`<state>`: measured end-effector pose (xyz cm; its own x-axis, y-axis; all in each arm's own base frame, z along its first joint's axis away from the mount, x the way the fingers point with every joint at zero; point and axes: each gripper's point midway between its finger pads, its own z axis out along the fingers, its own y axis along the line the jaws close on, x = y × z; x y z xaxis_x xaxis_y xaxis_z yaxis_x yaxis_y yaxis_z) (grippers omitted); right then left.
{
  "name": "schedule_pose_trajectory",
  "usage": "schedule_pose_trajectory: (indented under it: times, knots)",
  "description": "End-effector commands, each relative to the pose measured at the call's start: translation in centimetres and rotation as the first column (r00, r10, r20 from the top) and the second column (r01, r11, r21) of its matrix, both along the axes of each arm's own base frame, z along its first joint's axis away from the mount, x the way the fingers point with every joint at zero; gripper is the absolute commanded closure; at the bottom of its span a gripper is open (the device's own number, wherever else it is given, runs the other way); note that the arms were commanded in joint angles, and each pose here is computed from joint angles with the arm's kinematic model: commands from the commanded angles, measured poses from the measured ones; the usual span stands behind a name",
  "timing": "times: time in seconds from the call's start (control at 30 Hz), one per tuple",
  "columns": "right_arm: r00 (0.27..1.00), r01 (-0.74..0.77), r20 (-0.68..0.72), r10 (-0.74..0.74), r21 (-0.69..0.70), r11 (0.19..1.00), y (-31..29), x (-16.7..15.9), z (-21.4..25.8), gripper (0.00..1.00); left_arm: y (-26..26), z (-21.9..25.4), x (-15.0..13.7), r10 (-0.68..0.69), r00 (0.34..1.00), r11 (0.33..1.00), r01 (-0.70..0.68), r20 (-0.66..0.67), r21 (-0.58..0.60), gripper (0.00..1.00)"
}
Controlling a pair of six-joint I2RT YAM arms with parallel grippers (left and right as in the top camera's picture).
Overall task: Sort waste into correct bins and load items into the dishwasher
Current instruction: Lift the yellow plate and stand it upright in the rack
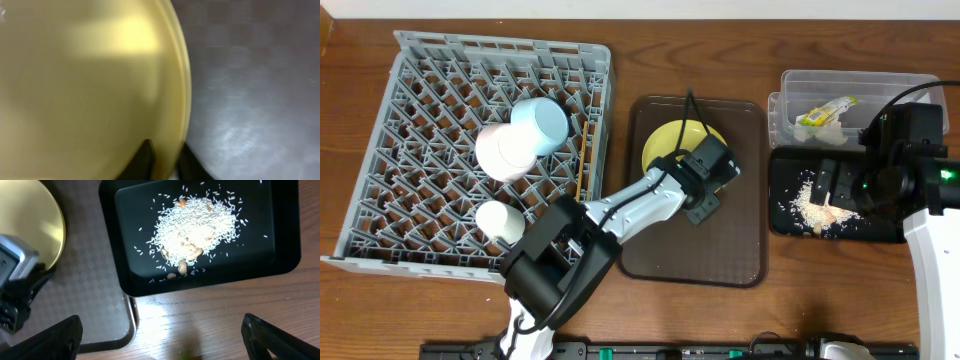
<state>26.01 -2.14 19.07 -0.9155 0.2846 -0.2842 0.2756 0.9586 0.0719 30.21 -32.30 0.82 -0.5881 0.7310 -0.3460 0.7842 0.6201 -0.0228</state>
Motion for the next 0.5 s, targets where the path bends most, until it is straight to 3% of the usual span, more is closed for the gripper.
schedule_pose_trajectory:
  times: [0.0, 0.47]
  knots:
    - [1.000, 0.013, 0.013, -0.013, -0.005, 1.000, -0.2, 0.1, 0.4, 0.01, -0.8, 2.2, -1.0, -0.016, 1.000, 0.999, 0.017, 0.018, -0.035, 0.94]
    - [1.000, 0.013, 0.009, -0.013, -0.005, 1.000, -0.2, 0.1, 0.4, 0.01, -0.6, 15.3, -0.7, 0.037, 0.977, 0.970, 0.016, 0.210, -0.244, 0.94]
